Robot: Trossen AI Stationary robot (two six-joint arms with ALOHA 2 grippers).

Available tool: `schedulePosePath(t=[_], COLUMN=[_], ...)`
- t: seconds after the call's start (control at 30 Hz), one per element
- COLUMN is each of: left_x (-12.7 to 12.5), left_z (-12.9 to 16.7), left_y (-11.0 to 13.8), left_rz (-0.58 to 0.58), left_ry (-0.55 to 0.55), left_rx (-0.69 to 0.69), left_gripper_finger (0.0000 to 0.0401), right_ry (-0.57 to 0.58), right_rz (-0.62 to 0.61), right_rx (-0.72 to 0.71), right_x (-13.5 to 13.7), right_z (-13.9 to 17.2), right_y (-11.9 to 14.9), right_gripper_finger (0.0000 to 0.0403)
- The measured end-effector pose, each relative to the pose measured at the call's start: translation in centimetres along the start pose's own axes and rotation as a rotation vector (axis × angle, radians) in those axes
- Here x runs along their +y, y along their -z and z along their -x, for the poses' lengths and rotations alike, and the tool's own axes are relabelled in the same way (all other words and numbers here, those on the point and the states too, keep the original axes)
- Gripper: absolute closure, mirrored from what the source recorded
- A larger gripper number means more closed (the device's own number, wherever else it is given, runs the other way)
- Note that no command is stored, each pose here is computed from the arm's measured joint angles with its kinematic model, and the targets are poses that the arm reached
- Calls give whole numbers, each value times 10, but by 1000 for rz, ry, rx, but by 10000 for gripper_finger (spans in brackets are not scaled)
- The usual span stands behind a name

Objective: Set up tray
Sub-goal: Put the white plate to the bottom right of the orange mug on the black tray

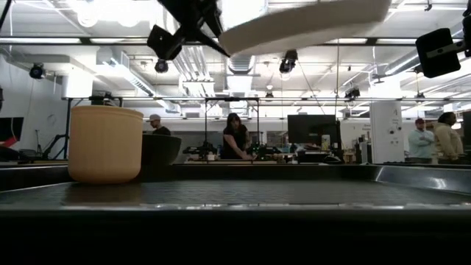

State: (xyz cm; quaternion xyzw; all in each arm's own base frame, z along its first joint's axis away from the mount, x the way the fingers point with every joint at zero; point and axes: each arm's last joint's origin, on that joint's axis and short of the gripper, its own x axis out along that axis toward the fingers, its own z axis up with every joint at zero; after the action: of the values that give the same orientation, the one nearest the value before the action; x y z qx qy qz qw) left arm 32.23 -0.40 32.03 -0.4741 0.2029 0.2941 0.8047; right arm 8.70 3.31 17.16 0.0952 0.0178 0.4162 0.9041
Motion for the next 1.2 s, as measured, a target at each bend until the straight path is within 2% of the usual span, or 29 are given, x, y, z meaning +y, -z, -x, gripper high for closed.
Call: schedulePosePath(t=[0.2,0.47,0.8,1.2], left_x=[-15,-22,-8,9], left_z=[15,37,48,50], left_y=[37,83,125,163], left_rz=[-21,19,128,289], left_ry=[49,76,70,36], left_rx=[13,-25,-23,50], left_gripper_finger=[401,401,401,401], right_ry=[0,0,0,0], right_rz=[0,0,0,0], right_rx=[0,0,0,0], right_x=[0,0,0,0], right_z=[0,0,0,0], right_y=[0,0,0,0], right_gripper_finger=[325,323,334,321])
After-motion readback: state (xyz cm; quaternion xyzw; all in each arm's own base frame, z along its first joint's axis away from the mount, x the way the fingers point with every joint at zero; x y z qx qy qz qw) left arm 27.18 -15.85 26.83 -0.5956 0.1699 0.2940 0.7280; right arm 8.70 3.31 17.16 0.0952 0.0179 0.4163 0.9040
